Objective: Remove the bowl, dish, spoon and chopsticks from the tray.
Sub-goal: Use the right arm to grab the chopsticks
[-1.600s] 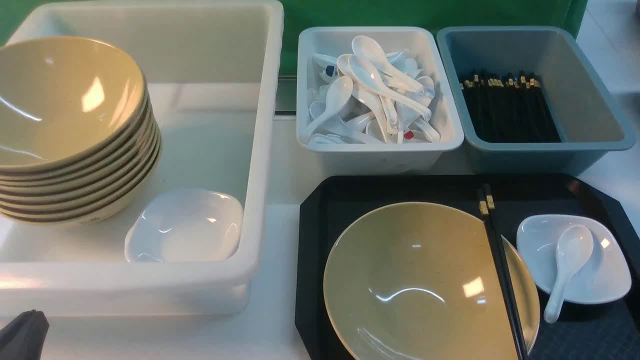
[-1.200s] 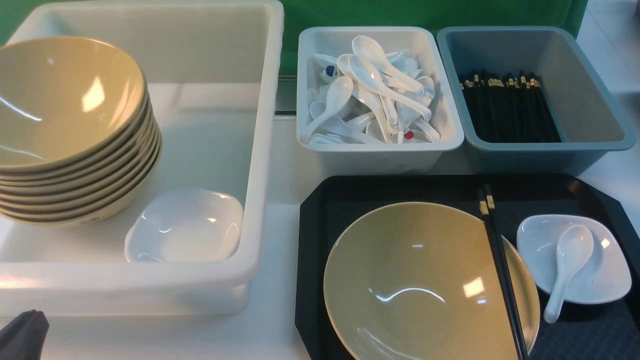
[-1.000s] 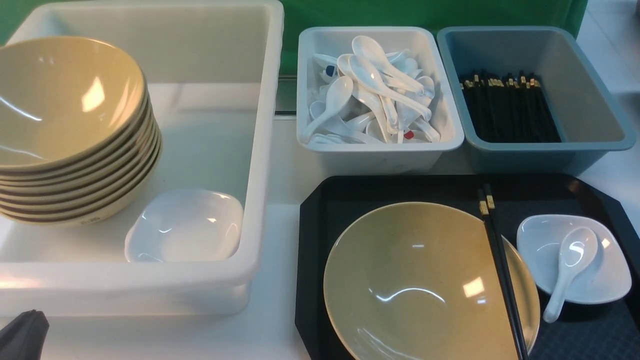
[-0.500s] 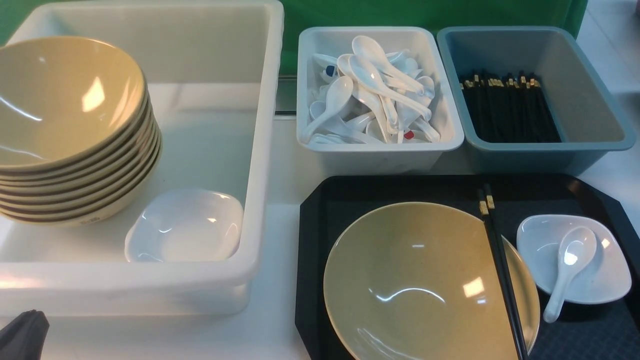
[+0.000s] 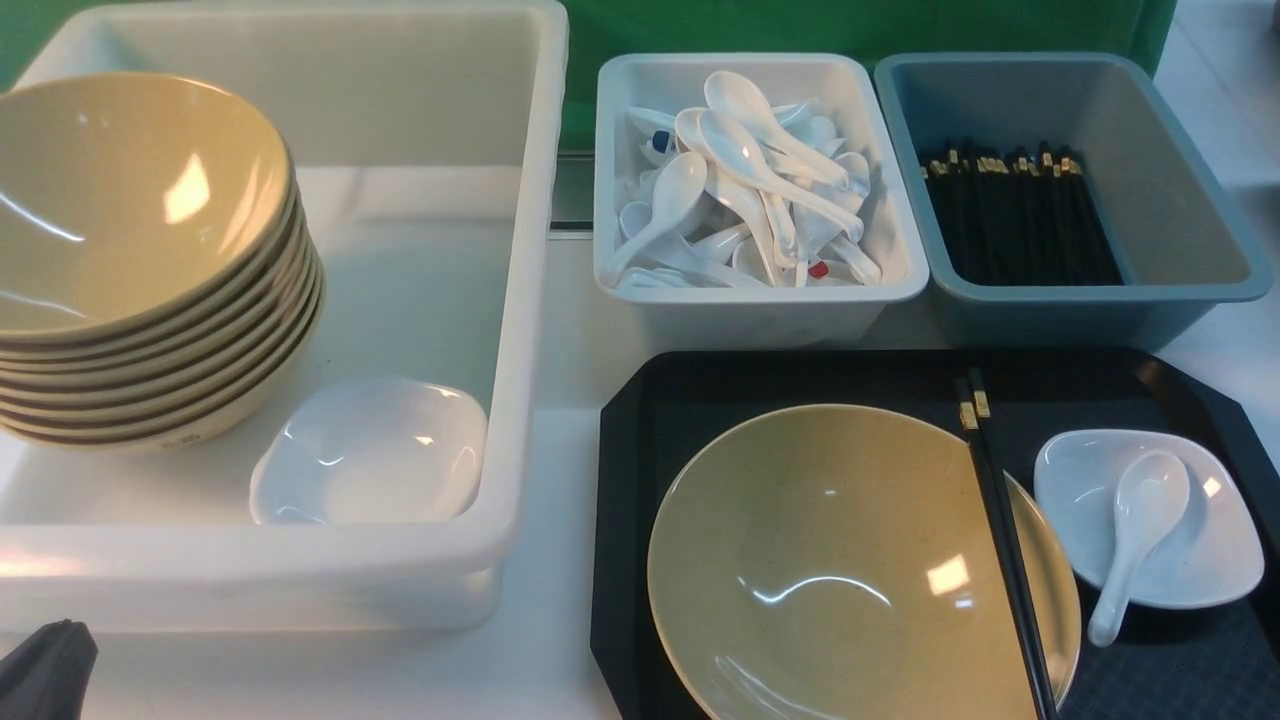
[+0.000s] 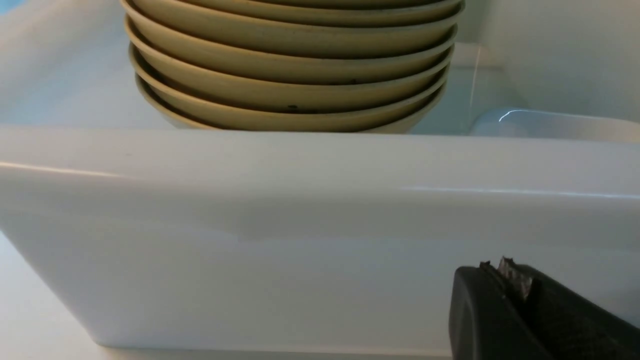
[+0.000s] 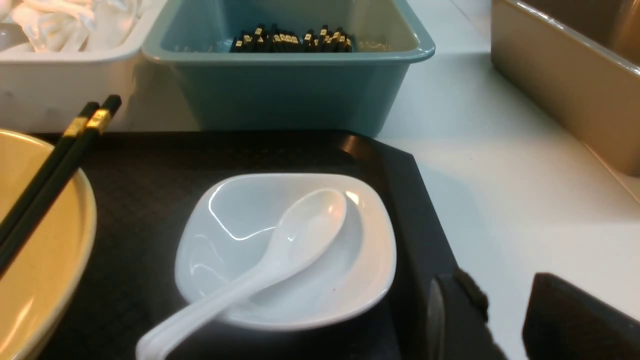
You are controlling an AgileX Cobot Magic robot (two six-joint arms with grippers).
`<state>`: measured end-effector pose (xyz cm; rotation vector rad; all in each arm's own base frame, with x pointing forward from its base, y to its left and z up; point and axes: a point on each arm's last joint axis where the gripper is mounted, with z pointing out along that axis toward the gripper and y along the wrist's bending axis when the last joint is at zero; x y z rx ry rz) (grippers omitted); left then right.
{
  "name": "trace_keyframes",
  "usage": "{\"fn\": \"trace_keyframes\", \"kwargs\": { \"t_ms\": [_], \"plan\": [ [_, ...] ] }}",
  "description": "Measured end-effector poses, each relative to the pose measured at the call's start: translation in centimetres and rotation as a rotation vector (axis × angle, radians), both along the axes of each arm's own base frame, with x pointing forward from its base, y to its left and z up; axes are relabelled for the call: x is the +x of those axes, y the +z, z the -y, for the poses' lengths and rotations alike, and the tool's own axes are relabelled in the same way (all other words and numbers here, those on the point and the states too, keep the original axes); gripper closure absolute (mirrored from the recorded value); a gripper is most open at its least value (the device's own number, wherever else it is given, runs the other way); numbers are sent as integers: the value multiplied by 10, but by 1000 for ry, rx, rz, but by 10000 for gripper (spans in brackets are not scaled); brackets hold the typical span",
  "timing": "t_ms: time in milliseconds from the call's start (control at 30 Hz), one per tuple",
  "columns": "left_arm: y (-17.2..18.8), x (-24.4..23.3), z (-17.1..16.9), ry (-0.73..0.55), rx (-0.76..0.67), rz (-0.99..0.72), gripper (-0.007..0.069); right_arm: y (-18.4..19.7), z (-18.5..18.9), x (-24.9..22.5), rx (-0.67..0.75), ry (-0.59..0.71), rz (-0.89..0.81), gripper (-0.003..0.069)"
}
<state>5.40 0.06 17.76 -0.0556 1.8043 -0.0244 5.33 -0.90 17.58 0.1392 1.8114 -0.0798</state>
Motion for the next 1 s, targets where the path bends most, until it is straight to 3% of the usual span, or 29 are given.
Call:
{"fn": "trace_keyframes", "kwargs": {
  "t_ms": [167,367,533,633,700,733,767,833,933,1000],
  "plan": [
    [0,0,0,0,4,0,641,0,0,0,1,0,0,420],
    [6,1,-2,6,108,69,641,0,0,0,2,0,0,420],
    [9,2,-1,7,34,96,641,0,0,0,8,-1,1,420],
    [9,2,1,17,-165,99,641,0,-1,0,132,-18,14,420],
    [10,2,6,33,-513,97,641,0,-5,0,493,-71,49,420],
    [10,2,6,37,-554,96,641,0,-5,0,526,-76,51,420],
    [11,2,9,46,-791,94,641,0,-7,1,763,-117,69,420],
    [13,2,11,57,-1035,87,641,0,-9,1,1028,-170,86,420],
    [15,2,13,61,-1231,75,641,0,-9,1,1238,-219,100,420],
    [16,2,13,60,-1271,73,641,0,-9,1,1256,-224,101,420]
  ]
}}
